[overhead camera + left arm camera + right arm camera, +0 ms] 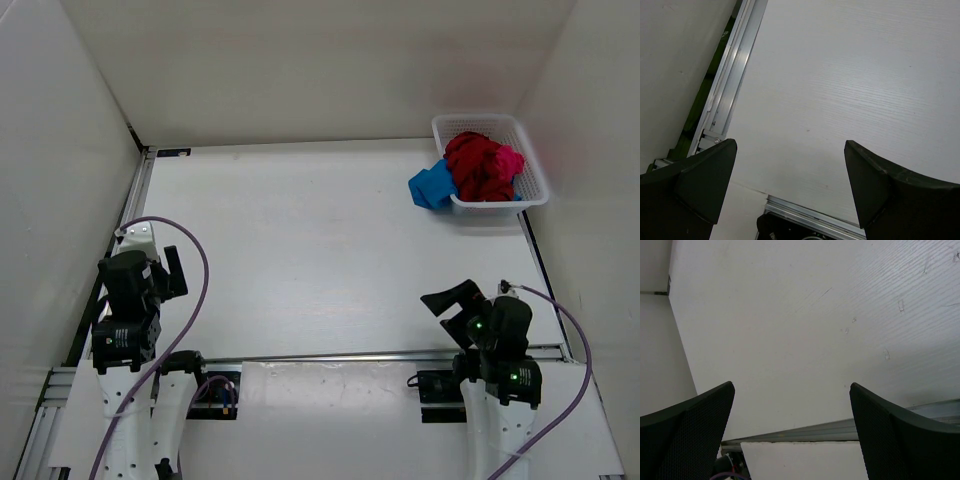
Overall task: Fold and stack the t-shirts
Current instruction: Grab crumpled tshirt from bin with the right arm
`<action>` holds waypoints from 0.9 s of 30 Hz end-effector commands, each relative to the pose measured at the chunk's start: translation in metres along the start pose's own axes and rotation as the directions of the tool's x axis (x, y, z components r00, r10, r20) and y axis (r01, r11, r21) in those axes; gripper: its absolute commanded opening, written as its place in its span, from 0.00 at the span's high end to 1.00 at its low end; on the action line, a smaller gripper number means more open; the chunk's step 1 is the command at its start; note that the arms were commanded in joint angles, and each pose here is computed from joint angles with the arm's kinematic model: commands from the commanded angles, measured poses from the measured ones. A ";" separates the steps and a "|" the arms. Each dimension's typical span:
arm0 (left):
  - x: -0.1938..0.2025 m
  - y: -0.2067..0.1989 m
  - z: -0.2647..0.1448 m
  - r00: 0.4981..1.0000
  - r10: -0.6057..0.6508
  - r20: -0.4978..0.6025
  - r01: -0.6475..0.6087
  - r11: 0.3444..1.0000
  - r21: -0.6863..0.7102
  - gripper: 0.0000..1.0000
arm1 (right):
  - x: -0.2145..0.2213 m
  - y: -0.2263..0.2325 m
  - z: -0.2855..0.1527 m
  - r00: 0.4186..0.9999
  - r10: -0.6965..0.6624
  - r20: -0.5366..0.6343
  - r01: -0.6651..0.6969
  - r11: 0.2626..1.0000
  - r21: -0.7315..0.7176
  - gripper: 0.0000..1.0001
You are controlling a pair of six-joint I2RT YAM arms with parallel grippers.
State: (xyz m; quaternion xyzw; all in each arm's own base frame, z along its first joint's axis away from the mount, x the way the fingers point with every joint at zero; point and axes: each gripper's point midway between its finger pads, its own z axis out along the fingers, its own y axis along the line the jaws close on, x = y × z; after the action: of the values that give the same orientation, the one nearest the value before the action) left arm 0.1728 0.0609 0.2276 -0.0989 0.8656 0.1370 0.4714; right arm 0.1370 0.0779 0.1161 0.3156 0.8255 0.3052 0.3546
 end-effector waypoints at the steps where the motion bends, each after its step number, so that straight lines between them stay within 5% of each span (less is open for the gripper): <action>1: -0.007 0.001 -0.004 1.000 -0.009 0.014 0.009 1.000 0.003 0.00 | 0.013 -0.008 -0.006 0.997 0.049 -0.062 -0.045 0.997 0.059 0.00; 8: -0.035 -0.006 -0.026 0.995 -0.031 0.095 0.023 0.997 0.077 0.00 | -0.046 0.040 -0.026 0.974 -0.186 0.125 0.189 0.982 -0.009 0.00; 13: -0.074 -0.007 -0.034 0.979 -0.058 0.197 0.040 0.995 0.095 0.00 | -0.126 0.089 -0.023 0.918 -0.361 0.162 0.343 0.930 0.130 0.00; 14: -0.090 -0.004 -0.035 0.975 -0.062 0.212 0.046 0.996 0.082 0.00 | -0.160 0.115 -0.039 0.884 -0.394 0.252 0.360 0.917 0.171 0.00; 22: -0.134 -0.027 -0.017 0.985 -0.050 0.167 0.019 0.983 0.180 0.00 | -0.293 0.173 0.064 0.851 -0.488 0.194 0.404 0.845 0.350 0.00; 27: -0.129 -0.050 -0.002 0.991 -0.040 0.131 0.002 0.960 0.279 0.00 | -0.353 0.135 0.167 0.904 -0.410 0.119 0.311 0.823 0.476 0.00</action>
State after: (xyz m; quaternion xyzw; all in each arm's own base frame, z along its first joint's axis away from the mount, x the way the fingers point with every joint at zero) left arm 0.2498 0.0332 0.3295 -0.0534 0.8432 0.0524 0.5324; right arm 0.4756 -0.0193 0.2951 0.2263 0.8634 0.0476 0.4484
